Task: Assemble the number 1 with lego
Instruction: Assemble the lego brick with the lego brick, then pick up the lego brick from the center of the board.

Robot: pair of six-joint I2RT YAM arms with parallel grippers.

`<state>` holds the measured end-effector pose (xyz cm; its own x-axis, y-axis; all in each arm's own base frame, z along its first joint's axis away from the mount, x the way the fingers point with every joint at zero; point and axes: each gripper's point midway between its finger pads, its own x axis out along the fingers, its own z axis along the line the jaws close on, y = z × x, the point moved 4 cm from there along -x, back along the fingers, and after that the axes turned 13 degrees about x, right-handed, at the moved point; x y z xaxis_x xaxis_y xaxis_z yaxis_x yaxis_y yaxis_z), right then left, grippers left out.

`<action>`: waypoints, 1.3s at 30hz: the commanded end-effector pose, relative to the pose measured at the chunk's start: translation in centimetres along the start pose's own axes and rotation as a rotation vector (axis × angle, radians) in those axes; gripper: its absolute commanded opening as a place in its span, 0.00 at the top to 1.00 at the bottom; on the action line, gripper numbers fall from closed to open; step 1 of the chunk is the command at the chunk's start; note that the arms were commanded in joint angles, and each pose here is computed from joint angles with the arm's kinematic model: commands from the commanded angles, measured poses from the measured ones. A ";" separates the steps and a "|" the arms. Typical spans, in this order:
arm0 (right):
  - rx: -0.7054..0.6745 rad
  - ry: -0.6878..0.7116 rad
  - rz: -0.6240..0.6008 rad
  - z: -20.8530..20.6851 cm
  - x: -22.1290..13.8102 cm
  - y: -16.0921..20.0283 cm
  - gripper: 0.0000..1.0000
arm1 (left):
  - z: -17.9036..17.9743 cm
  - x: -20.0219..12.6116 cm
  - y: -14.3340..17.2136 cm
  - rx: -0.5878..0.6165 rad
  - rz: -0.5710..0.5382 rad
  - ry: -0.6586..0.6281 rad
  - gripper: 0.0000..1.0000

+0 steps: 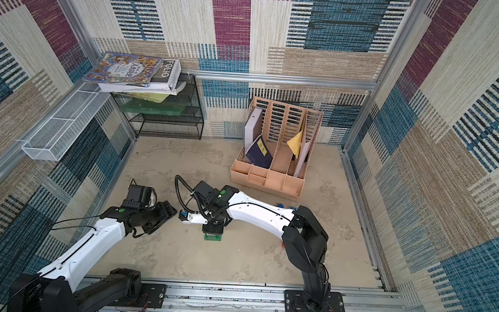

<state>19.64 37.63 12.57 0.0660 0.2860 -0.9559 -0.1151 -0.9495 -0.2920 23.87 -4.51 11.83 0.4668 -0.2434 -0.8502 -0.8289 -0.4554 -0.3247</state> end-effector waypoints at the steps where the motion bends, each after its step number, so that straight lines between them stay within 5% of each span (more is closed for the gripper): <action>1: -0.019 -0.052 0.177 1.3 2.5 3.5 0.88 | 0.0 -0.1 0.0 0.011 0.009 0.003 0.22; 9: -0.013 -0.059 0.143 1.4 1.7 2.5 0.83 | -0.1 -0.2 -0.1 0.014 0.007 0.004 0.22; 13: 0.024 -0.034 0.039 0.1 -0.6 0.2 0.63 | -0.1 -0.3 -0.2 0.015 0.007 0.004 0.21; 16: 0.042 0.011 -0.047 -1.0 -2.8 -1.7 0.38 | -0.1 -0.4 -0.1 0.014 0.007 0.003 0.22; 20: 0.058 0.026 -0.167 -1.7 -5.6 -3.5 0.21 | -0.1 -0.5 -0.1 0.014 0.005 0.004 0.21; 25: 0.183 0.049 -0.308 -3.7 -8.3 -3.0 0.17 | -0.3 -0.7 -0.1 0.025 -0.010 0.025 0.22; 31: 0.507 0.185 -0.478 -8.1 -11.2 1.0 0.19 | -0.7 -0.8 0.5 0.108 -0.051 0.061 0.24; 39: 0.820 0.270 -0.518 -11.8 -13.0 7.6 0.22 | -1.4 -1.4 3.9 0.265 -0.140 0.040 0.25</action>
<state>28.96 26.14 22.49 0.4668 0.5032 -0.7272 -0.6105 -0.4116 -0.6767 20.60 -7.47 12.15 0.5368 -0.2924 -0.7914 -0.8411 -0.2595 -0.4747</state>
